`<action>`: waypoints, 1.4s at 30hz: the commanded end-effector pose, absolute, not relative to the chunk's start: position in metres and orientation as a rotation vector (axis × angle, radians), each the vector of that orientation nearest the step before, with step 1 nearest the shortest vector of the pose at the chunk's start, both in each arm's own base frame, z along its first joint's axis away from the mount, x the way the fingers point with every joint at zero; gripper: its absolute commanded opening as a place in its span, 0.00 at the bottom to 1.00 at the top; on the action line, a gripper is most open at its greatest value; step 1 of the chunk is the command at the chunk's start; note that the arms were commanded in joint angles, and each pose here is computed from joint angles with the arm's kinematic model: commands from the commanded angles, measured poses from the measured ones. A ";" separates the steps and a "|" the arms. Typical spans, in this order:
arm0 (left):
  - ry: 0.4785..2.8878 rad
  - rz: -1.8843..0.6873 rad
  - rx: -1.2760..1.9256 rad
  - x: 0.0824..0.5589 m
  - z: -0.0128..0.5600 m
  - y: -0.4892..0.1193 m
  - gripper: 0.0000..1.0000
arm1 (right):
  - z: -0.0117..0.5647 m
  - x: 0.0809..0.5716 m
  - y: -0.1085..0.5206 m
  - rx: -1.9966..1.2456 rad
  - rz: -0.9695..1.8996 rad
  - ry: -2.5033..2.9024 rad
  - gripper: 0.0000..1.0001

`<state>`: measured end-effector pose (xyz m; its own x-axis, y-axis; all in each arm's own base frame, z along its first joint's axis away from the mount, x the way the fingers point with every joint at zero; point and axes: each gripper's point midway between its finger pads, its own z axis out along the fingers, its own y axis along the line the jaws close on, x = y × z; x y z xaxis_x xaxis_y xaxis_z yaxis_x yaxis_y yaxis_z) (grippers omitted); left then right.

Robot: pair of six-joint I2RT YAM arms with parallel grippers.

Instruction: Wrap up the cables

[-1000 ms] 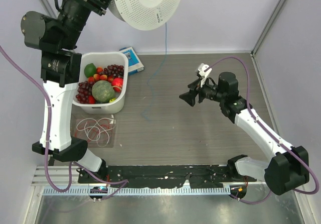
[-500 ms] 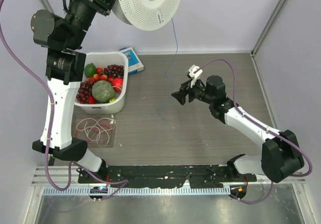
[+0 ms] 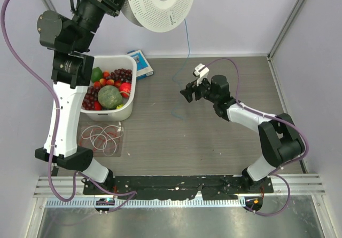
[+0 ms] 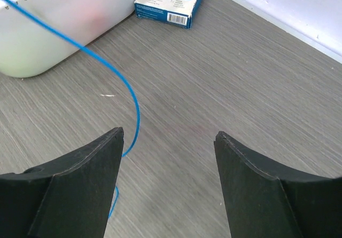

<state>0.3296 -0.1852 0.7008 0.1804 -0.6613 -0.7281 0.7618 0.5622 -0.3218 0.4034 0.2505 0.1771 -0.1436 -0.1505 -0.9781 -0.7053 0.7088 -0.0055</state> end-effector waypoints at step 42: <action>1.449 -0.163 0.225 0.483 0.449 -0.244 0.00 | 0.291 0.231 0.248 -1.463 0.520 1.379 0.01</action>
